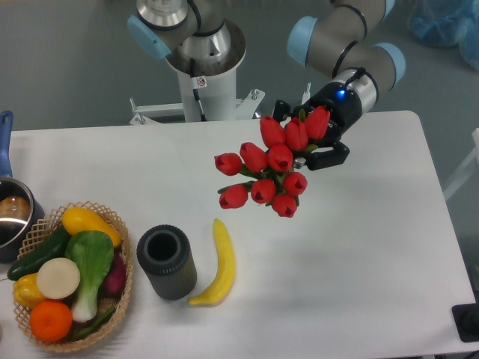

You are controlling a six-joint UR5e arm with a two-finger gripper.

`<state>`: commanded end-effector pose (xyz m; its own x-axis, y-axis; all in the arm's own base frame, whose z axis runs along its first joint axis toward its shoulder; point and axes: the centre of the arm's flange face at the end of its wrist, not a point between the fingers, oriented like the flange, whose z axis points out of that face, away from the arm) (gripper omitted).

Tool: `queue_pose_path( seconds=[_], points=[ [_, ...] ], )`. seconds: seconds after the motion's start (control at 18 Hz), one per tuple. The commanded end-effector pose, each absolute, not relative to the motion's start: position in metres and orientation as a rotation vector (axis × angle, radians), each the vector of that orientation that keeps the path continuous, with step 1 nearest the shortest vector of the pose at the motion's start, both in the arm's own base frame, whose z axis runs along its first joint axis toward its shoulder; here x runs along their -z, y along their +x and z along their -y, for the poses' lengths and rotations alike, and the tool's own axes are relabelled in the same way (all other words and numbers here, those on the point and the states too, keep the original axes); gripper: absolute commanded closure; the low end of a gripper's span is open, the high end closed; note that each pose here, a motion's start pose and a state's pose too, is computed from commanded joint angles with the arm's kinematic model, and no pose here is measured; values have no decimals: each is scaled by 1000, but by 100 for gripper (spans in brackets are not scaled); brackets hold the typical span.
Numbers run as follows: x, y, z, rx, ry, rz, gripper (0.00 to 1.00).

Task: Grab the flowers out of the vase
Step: 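Carry the tulip bunch up and away from the vase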

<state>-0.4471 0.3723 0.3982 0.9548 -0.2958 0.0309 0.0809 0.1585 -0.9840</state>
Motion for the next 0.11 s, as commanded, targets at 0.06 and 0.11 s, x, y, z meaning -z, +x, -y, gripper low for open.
queue_pose_path(
  seconds=[0.06, 0.11],
  points=[
    [-394, -448, -372, 273, -1391, -181, 67],
    [-387, -449, -373, 276, -1401, -175, 67]
  ],
)
